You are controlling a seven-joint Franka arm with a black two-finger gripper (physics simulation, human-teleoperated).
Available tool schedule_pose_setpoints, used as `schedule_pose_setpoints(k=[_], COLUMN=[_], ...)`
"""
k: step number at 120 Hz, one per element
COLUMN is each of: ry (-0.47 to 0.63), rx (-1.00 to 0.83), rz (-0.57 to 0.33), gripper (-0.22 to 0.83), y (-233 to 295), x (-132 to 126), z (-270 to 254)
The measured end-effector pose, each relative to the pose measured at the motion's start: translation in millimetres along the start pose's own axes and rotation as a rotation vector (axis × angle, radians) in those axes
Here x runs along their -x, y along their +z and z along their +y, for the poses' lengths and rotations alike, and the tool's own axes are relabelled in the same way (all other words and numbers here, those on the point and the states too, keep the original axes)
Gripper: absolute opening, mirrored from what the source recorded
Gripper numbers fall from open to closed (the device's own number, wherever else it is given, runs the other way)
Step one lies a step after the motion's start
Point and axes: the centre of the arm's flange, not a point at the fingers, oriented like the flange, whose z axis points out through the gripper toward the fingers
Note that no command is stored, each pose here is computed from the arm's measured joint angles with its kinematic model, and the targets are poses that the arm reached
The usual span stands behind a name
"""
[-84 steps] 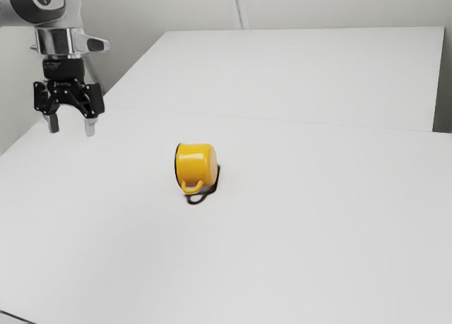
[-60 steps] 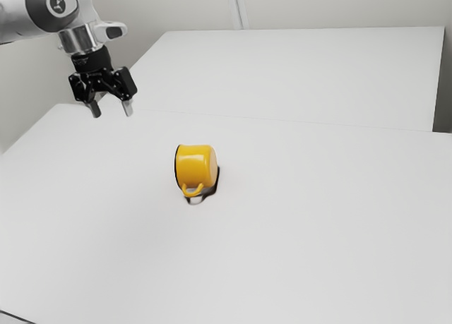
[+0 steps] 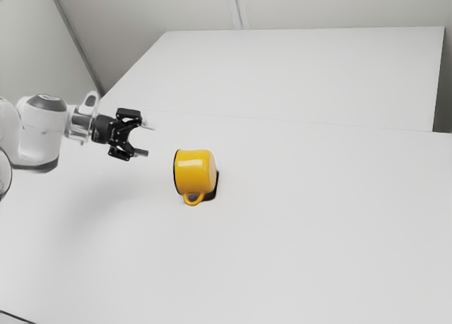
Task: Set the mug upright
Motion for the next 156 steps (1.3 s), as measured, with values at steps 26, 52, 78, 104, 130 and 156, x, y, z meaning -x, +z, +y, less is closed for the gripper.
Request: schedule_pose_setpoints(k=[26, 52, 78, 104, 130, 156], ry=[0.066, 0.19, 0.284, 0.345, 0.4, 0.497], rx=[0.137, 0.205, 0.233, 0.248, 0.257, 0.3], rz=[0.034, 0.04, 0.021, 0.024, 0.039, 0.059], gripper=[0.62, 0.62, 0.62, 0.57, 0.1, -0.04], y=[32.4, 60.9, 90.2, 104.1, 103.7, 92.2], x=[-0.5, 1.0, 5.6, 7.4, 7.0, 2.3], z=[-42.0, -43.5, -45.0, -48.3, -44.1, -7.5])
